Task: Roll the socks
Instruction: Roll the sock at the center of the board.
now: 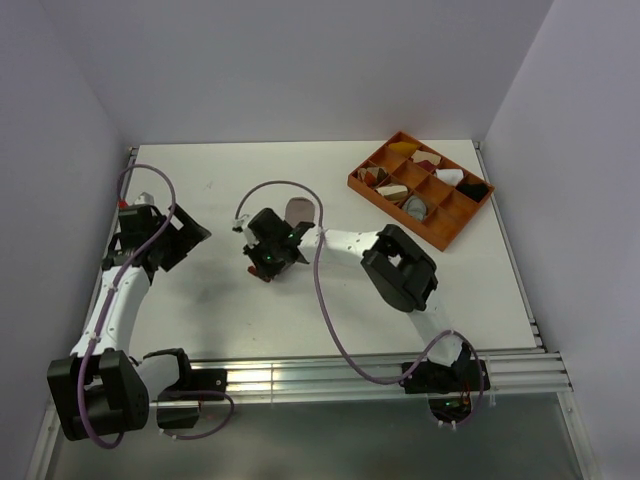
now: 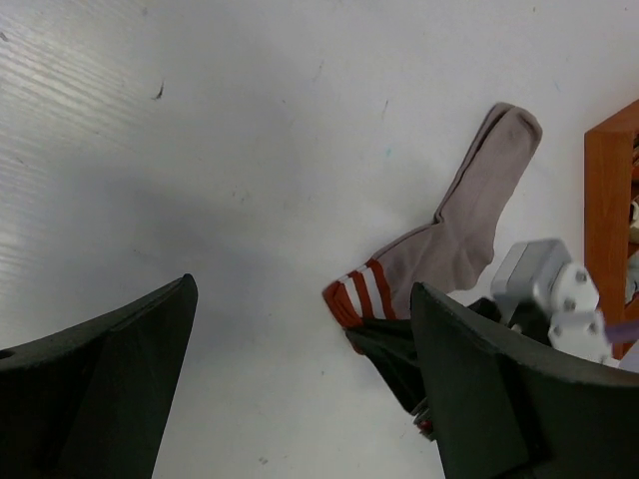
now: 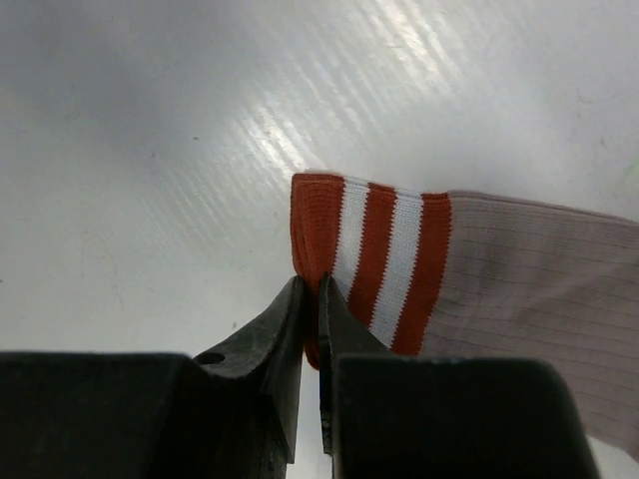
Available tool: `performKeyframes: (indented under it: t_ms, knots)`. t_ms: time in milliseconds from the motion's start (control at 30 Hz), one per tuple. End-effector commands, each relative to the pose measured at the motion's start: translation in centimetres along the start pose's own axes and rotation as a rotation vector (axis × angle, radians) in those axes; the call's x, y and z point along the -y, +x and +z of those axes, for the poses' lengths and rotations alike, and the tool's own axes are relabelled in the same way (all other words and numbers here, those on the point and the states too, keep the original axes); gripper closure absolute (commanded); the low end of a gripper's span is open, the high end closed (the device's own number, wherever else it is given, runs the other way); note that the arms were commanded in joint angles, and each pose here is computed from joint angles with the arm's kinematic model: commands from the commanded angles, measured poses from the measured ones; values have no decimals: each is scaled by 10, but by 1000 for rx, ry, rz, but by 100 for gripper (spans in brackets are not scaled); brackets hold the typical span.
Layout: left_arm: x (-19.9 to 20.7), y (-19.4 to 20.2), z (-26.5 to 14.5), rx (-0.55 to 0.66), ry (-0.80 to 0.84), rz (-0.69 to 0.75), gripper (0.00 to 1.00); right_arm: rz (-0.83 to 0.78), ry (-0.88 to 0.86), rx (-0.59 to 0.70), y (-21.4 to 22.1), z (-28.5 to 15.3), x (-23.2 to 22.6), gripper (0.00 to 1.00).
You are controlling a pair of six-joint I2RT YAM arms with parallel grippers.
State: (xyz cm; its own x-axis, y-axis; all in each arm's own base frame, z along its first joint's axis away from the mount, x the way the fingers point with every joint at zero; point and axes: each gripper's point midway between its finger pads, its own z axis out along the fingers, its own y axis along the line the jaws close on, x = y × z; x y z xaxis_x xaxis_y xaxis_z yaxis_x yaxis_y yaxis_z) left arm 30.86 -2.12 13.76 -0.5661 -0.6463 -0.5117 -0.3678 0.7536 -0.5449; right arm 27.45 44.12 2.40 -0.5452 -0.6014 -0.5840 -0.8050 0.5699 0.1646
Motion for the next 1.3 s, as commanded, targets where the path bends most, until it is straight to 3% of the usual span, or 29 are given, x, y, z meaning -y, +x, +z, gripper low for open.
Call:
performKeyframes:
  t_ms: [0, 133, 367, 933, 1067, 1267]
  knots:
    - [14, 8, -1, -12, 65, 9, 7, 163, -196, 6, -3, -8, -6, 100]
    - [21, 32, 5, -57, 87, 4, 8, 306, -387, 8, -1, -14, -6, 100]
    - [35, 64, 16, -112, 104, 3, 8, 512, -556, 63, -14, -24, 8, 100]
    - [38, 111, 50, -148, 107, -162, 28, 789, -541, -17, 19, -3, 34, 100]
    - [41, 115, 58, -137, 123, -191, 38, 812, -543, -13, 22, -1, 36, 100]
    - [52, 117, 68, -114, 139, -165, 42, 820, -556, -9, 22, -1, 36, 100]
